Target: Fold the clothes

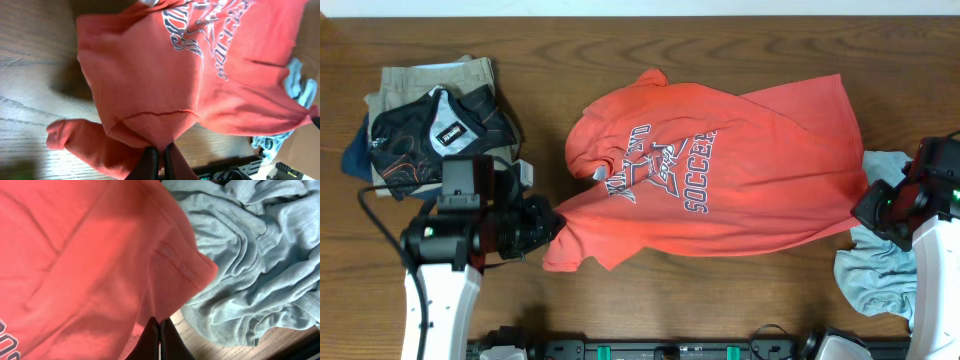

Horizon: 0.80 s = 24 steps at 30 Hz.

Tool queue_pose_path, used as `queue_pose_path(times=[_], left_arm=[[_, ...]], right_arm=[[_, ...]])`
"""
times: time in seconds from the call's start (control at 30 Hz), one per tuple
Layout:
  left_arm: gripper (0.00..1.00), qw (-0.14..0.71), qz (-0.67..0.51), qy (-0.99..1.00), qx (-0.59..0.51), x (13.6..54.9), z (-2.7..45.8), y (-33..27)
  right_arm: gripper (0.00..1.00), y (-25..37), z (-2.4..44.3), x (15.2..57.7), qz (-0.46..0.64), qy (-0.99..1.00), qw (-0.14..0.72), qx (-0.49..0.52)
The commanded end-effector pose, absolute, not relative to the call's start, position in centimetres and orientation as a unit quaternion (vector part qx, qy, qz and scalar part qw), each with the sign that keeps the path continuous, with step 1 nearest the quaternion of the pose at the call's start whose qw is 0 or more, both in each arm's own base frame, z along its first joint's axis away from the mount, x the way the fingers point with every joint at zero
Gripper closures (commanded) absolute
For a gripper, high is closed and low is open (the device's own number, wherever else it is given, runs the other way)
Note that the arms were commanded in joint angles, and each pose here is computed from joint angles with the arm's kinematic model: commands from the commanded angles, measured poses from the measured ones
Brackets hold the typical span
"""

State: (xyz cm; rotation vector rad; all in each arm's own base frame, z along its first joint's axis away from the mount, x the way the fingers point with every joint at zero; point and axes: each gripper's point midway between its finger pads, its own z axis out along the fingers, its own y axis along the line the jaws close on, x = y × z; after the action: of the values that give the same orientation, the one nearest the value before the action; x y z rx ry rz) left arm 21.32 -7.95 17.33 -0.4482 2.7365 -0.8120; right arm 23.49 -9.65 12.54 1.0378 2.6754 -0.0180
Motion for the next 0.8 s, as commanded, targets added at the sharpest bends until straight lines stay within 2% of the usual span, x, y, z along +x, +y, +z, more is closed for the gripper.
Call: queue_pose_path(times=[0.0, 0.2, 0.33, 0.77], left_arm=[[0.94, 0.150, -0.288, 0.936, -0.137, 21.3, 18.7, -8.1], [0.94, 0.178, -0.291, 0.931, -0.128, 21.8, 19.7, -8.1], [0.94, 0.212, -0.291, 0.926, -0.109, 22.7, 22.0, -8.0], [0.94, 0.389, -0.229, 0.889, -0.081, 24.8, 34.3, -5.5]], right_arm=[[0.99, -10.1, 13.5, 23.6, -0.013, 0.926, 0.153, 0.346], [0.99, -9.2, 14.2, 23.9, 0.013, 0.931, 0.162, 0.326], [0.99, -8.6, 16.2, 24.7, 0.032, 0.935, 0.189, 0.300], [0.99, -8.1, 30.3, 25.7, 0.027, 0.923, 0.310, 0.228]])
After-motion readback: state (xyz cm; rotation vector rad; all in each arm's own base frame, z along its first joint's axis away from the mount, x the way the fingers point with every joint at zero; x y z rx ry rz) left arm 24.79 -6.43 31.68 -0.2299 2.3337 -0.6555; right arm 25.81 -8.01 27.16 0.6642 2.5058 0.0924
